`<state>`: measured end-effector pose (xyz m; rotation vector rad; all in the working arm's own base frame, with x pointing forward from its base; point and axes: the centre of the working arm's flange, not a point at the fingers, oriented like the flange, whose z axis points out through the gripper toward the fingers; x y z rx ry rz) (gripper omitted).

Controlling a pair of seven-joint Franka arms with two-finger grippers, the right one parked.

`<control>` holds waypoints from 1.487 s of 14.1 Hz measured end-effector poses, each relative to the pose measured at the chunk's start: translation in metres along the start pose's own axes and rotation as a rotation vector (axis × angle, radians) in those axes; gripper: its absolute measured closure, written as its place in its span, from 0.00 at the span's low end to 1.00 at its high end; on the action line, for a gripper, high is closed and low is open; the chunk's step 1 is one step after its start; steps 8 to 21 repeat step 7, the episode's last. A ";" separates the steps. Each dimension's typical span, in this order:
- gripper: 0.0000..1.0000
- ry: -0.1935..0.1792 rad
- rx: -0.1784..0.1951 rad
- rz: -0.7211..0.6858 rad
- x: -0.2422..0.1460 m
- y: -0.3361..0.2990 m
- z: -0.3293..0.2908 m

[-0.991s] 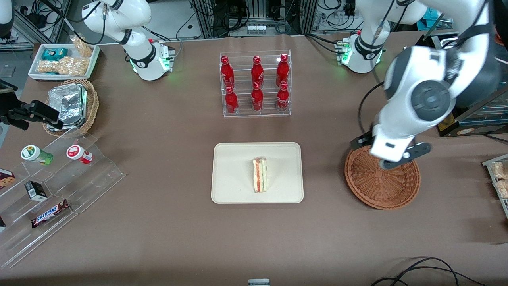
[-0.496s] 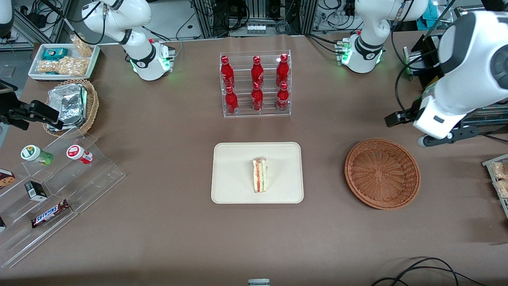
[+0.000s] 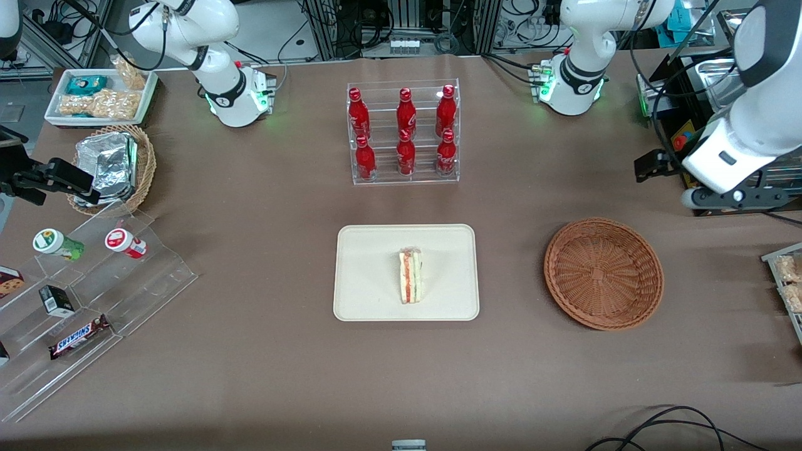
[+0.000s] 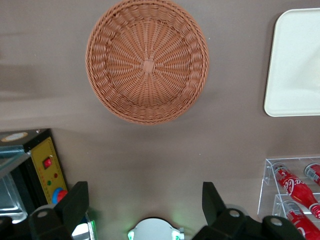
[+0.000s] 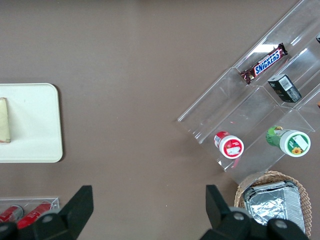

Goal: Place sandwich from basket to tray

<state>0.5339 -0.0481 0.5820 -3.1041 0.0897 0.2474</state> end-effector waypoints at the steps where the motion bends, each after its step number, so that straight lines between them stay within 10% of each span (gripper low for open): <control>1: 0.00 0.017 -0.003 0.016 -0.003 -0.008 -0.006; 6: 0.00 0.113 -0.005 0.063 0.002 -0.028 -0.022; 21: 0.00 0.118 -0.004 0.063 0.004 -0.027 -0.021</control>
